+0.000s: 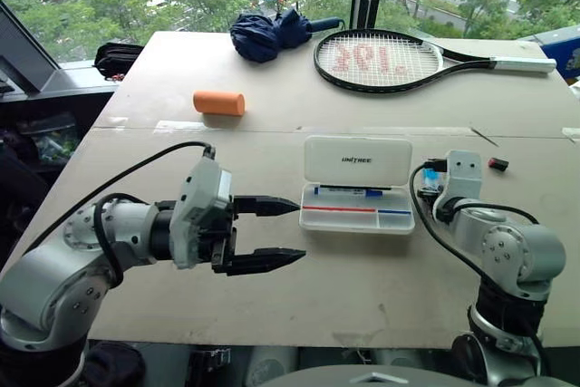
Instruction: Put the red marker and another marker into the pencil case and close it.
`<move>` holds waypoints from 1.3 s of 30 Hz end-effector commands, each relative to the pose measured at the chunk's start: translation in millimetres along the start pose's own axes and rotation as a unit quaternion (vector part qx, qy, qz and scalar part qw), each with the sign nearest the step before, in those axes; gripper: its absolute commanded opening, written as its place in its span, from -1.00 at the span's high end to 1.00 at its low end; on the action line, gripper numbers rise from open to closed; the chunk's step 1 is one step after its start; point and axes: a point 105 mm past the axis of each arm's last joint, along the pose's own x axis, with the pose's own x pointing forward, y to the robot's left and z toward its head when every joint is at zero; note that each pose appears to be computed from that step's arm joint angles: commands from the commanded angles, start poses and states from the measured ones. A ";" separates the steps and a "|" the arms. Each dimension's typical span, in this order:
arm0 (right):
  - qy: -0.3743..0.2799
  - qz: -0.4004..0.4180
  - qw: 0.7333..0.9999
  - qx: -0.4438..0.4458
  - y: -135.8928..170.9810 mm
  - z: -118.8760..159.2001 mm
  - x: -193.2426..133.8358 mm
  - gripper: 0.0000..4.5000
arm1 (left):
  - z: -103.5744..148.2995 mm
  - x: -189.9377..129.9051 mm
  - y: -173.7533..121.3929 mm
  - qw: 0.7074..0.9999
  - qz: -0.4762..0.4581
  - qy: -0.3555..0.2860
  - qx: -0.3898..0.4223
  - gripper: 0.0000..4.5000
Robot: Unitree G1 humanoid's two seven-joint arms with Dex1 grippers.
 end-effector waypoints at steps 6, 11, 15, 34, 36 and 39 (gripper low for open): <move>-0.116 0.244 0.928 -0.256 -29.5 14.1 -73.4 0.71 | -7.8 -5.5 -4.0 0.999 0.023 0.017 0.022 -0.52; -0.103 0.389 0.825 -0.396 -2.4 14.4 -99.7 0.71 | -16.8 -15.1 -2.3 1.000 0.029 0.002 0.008 -0.52; -0.117 0.480 0.740 -0.456 49.9 24.8 -93.4 0.71 | -12.0 -30.3 -1.0 1.000 0.004 -0.001 -0.010 -0.52; -0.051 0.542 0.659 -0.519 134.1 10.1 -59.2 0.71 | -13.5 -47.0 -16.7 0.998 0.032 0.054 -0.020 -0.52; -0.044 0.539 0.664 -0.516 135.0 9.8 -55.7 0.71 | -16.1 -48.8 -18.0 0.997 0.039 0.055 -0.024 -0.52; -0.044 0.533 0.672 -0.512 136.7 12.1 -51.2 0.09 | -17.9 -50.8 -18.6 0.997 0.044 0.054 -0.027 -0.52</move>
